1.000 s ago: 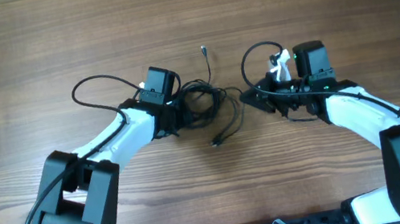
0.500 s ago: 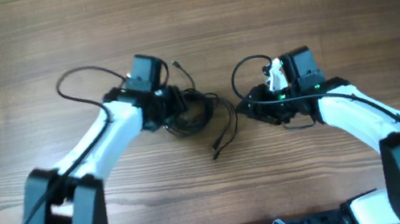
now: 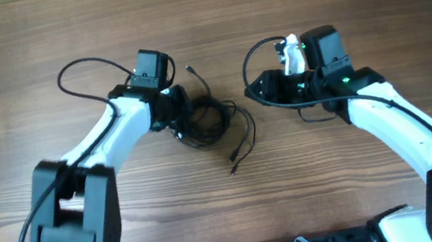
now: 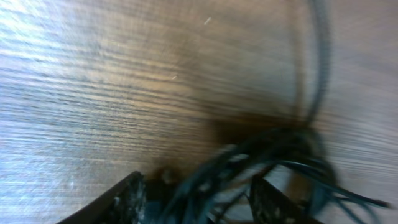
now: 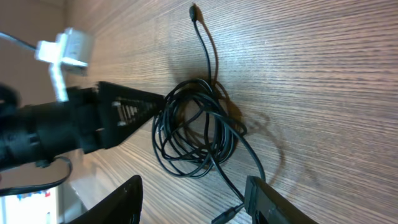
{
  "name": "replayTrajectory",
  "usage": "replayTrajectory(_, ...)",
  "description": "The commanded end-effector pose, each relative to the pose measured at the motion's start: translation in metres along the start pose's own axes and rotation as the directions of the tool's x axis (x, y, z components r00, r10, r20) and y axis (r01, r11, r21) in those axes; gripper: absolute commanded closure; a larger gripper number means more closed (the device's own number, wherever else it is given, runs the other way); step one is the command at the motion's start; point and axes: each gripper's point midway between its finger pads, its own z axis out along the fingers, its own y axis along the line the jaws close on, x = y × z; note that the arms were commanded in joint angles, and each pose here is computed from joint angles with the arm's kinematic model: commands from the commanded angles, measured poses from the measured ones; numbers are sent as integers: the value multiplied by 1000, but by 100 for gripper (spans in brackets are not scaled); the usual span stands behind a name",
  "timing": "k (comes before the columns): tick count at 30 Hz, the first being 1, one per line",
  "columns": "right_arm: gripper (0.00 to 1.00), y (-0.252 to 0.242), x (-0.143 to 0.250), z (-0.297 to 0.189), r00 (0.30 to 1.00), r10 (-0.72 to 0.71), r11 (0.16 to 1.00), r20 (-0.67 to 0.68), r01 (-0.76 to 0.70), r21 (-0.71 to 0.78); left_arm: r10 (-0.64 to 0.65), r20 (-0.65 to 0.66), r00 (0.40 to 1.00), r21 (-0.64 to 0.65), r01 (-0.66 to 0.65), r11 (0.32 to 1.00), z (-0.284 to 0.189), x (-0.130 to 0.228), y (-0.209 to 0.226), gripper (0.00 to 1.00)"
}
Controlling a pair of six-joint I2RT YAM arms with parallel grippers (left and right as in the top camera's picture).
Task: Untangle cables
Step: 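Lower both grippers back onto the cable bundle to regrasp, then grasp the black cable loops with both grippers close together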
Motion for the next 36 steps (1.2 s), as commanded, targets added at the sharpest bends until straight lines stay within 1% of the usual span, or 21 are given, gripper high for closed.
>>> replayTrajectory(1,45,4,-5,4,996,-75,995,49,72,66,25,-50,998,1,-25,1000,13,8,4,39)
replayTrajectory(2,45,3,-6,5,995,-84,993,59,79,88,26,-61,998,17,-25,1000,13,10,1,40)
replayTrajectory(3,44,1,-7,6,994,-85,991,70,77,109,30,-73,997,36,-27,999,13,12,-2,44)
replayTrajectory(5,41,-4,-11,5,992,-90,986,91,76,146,48,-90,995,47,-44,998,12,16,-3,61)
replayTrajectory(9,40,-2,-14,5,990,-103,986,100,88,140,124,-96,988,50,-119,992,12,19,-4,96)
replayTrajectory(13,41,3,-16,3,988,-110,989,104,98,111,221,-36,975,75,-218,973,2,7,-10,96)
replayTrajectory(15,41,16,-17,-2,987,-121,992,101,118,39,245,36,969,95,-248,964,-18,-5,-18,96)
replayTrajectory(17,41,40,-17,-11,981,-167,981,98,176,-85,269,167,949,131,-292,948,-50,-25,-34,96)
replayTrajectory(18,41,53,-18,-17,978,-180,970,106,194,-148,303,250,919,144,-345,927,-70,-36,-46,96)
replayTrajectory(20,41,72,-21,-28,975,-184,951,127,209,-228,381,357,853,148,-455,878,-98,-43,-64,96)
replayTrajectory(21,42,79,-23,-33,978,-161,948,135,191,-256,461,421,781,132,-556,821,-116,-42,-79,96)
replayTrajectory(23,46,84,-27,-37,990,-66,954,125,100,-284,535,460,708,107,-643,758,-130,-34,-92,96)
replayTrajectory(24,50,84,-27,-37,995,7,956,103,24,-294,561,462,687,102,-670,736,-131,-29,-98,96)
replayTrajectory(26,69,85,-25,-37,995,60,951,78,-34,-307,584,451,675,109,-691,715,-128,-19,-105,96)
replayTrajectory(27,73,86,-26,-38,995,69,950,78,-42,-308,588,444,676,109,-693,713,-125,-16,-105,96)
replayTrajectory(28,75,86,-27,-38,995,66,950,81,-37,-310,588,437,681,102,-687,720,-122,-14,-104,96)
replayTrajectory(30,75,85,-31,-38,993,64,952,102,-30,-303,567,424,706,48,-643,765,-116,-18,-92,96)
replayTrajectory(31,73,84,-33,-38,991,63,956,117,-26,-293,558,423,714,21,-623,782,-114,-21,-86,96)
replayTrajectory(33,55,82,-41,-38,978,-71,960,195,120,-252,563,419,713,6,-622,783,-112,-22,-83,96)
replayTrajectory(34,50,80,-42,-38,964,-150,954,220,200,-225,564,416,714,7,-622,783,-112,-21,-83,96)
replayTrajectory(36,48,76,-37,-36,908,-344,907,239,387,-168,612,396,684,34,-677,735,-110,-11,-87,96)
